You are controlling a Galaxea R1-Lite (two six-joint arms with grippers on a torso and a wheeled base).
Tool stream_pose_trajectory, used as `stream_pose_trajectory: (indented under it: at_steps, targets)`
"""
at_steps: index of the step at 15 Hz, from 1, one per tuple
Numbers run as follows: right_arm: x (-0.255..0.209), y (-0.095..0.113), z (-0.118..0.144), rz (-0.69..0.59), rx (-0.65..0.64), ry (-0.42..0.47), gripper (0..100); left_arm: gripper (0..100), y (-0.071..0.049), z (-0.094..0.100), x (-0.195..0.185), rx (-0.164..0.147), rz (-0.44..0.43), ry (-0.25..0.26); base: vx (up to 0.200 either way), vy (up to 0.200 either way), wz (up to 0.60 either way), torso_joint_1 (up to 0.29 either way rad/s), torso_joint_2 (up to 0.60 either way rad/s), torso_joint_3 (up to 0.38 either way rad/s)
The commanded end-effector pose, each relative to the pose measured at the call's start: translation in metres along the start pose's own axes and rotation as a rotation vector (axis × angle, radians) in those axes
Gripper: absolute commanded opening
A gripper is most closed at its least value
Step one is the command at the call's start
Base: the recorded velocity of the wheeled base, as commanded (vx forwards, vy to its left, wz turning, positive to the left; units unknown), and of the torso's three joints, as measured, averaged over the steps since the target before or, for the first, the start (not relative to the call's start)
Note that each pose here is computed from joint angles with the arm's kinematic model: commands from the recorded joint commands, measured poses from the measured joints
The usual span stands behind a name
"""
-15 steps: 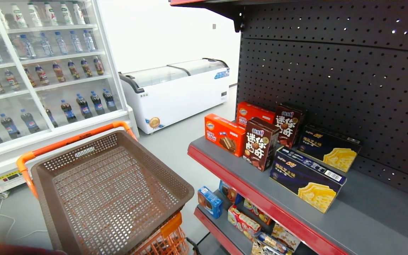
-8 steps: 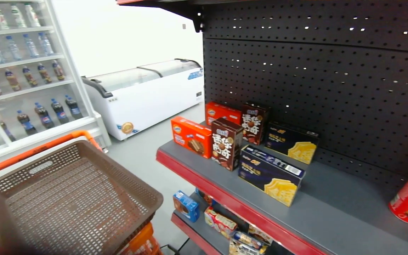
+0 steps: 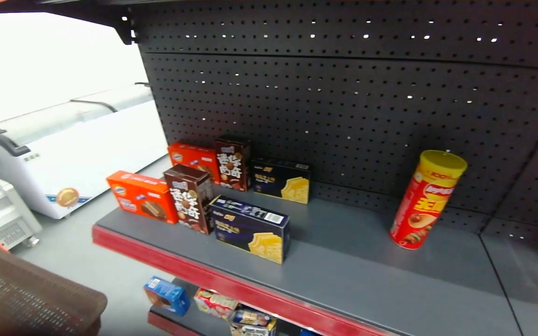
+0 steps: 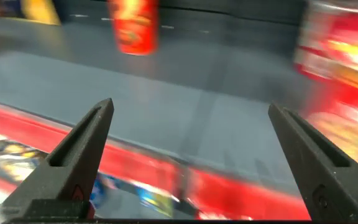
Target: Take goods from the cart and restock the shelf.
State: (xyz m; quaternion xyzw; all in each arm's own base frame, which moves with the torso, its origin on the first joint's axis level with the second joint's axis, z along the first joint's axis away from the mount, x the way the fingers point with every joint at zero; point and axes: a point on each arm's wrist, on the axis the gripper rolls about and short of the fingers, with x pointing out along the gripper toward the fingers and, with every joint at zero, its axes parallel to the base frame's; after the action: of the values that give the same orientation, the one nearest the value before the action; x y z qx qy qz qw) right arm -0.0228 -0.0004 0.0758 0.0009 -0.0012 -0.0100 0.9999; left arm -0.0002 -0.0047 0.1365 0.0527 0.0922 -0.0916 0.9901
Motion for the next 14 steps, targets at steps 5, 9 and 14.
stream_pose_trajectory:
  at_steps: [5,9,14]
  targets:
    - [0.0000,0.0000,0.0000,0.000,0.000,-0.001,100,0,-0.0005,0.0007,-0.0030,-0.036,0.003,-0.025,0.000,0.000,-0.60,0.005,0.00,0.003]
    - [0.0000,0.0000,0.0000,0.000,0.000,-0.001,100,0,-0.0014,-0.0006,-0.0066,-0.032,0.007,-0.048,0.000,0.000,-0.30,0.004,0.00,0.000]
    - [0.0000,0.0000,0.0000,0.000,0.000,-0.001,100,0,-0.0020,-0.0009,-0.0095,-0.027,0.012,-0.070,0.000,0.000,0.00,0.000,0.00,0.000]
